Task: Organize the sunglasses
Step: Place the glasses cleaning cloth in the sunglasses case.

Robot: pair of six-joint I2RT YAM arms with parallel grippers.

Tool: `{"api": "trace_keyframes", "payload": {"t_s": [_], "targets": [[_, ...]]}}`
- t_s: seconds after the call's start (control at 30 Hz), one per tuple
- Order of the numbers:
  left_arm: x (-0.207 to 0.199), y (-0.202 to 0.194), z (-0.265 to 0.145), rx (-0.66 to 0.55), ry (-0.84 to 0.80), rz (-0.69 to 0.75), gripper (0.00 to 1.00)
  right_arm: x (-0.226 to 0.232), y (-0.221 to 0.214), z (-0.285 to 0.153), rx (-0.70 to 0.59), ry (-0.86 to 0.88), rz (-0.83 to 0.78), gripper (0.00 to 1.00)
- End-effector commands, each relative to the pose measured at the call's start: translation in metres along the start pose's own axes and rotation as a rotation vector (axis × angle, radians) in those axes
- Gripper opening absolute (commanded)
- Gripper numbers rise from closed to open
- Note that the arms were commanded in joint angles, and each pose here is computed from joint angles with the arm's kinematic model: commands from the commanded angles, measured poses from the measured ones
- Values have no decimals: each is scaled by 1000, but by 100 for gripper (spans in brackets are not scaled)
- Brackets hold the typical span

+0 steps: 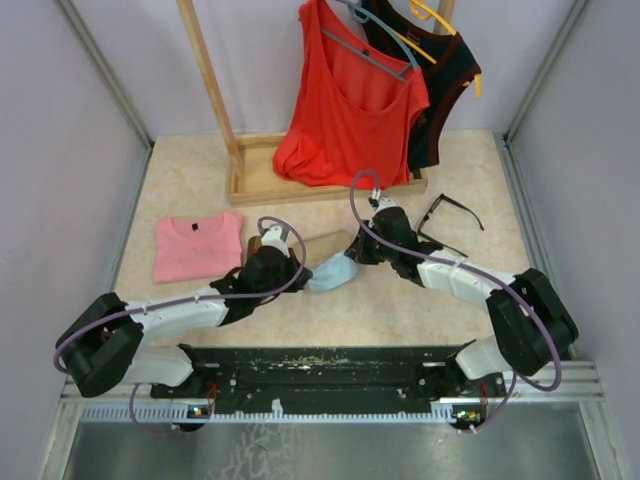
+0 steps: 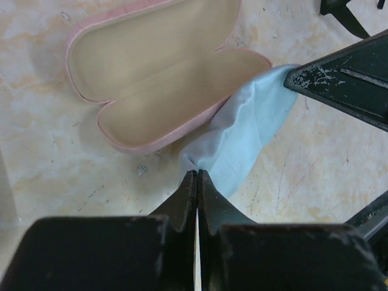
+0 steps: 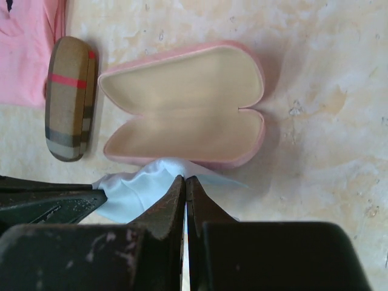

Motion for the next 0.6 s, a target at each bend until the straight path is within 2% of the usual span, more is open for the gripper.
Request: {"api": "trace_keyframes", "payload": {"t_s": [0.0,0.57], "targets": [[-2,22,8,-60,6,8,0,12,30,9,-66,-9,-50,0],[17,54,35,-94,60,19,0,8,64,44,-77,-71,-92,0]]}}
Point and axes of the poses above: each gripper's point midway between its finger pads, its own z axis out along the fingers, its own x axis along the line the jaws close on, y = z × x, the point moved 5 cm from there along -z, back along the fingers, and after that the axes turned 4 degrees about z, right-handed, at the moved point
